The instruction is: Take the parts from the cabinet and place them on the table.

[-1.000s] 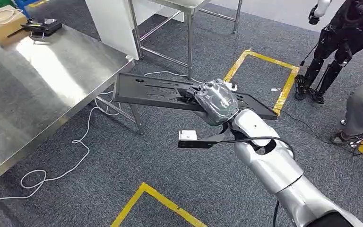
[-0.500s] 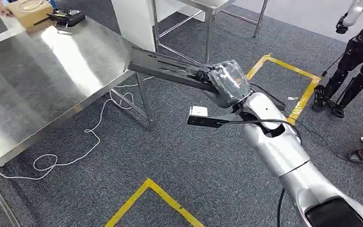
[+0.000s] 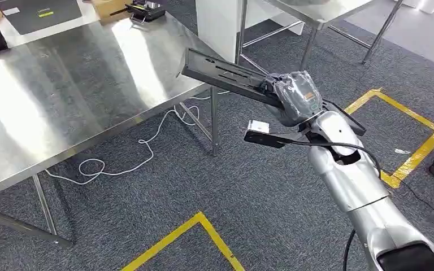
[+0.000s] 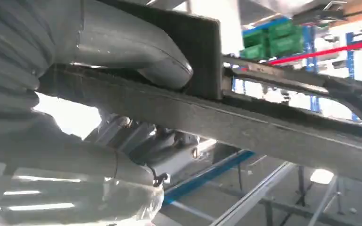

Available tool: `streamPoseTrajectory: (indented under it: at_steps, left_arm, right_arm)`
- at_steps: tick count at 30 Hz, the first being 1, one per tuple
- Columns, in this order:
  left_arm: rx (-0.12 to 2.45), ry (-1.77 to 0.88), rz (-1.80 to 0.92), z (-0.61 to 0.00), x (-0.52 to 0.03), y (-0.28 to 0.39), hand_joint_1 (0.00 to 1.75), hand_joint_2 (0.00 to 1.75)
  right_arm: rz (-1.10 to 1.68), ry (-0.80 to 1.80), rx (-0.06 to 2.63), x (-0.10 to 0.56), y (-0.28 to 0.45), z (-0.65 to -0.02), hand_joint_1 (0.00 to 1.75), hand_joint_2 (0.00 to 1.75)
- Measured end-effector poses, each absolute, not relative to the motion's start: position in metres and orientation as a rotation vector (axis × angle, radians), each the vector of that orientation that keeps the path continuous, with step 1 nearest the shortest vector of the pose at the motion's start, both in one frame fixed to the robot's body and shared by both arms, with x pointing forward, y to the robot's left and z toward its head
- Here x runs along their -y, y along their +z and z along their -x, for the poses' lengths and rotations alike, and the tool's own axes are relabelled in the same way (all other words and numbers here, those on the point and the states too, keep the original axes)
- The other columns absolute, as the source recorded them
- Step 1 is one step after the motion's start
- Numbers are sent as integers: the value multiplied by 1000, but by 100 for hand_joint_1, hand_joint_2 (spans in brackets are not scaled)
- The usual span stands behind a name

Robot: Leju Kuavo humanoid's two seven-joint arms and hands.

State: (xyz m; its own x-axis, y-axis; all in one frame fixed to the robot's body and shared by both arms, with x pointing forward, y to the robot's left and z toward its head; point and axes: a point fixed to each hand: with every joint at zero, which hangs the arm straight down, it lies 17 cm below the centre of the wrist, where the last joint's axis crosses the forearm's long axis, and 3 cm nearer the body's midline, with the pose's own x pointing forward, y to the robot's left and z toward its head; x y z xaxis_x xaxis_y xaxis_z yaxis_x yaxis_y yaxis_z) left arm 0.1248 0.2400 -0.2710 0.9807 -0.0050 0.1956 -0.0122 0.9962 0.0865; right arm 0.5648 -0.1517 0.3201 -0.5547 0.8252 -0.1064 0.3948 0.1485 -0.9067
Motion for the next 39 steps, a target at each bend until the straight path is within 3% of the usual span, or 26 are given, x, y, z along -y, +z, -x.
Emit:
streamPoseTrajectory:
  at_steps: [11,30,39]
  left_arm:
    - [192,-7,-81,-118,-238,-272,0,175]
    - [200,-20,-102,-122,-248,-272,0,175]
    - [188,-41,-111,-118,-249,-273,0,175]
  right_arm:
    - [1149,1377,2009,156,320,-567,175,175]
    - [1014,1457,1997,88,270,-556,175,175]
    - [1098,1445,1932,107,278,-574,175,175]
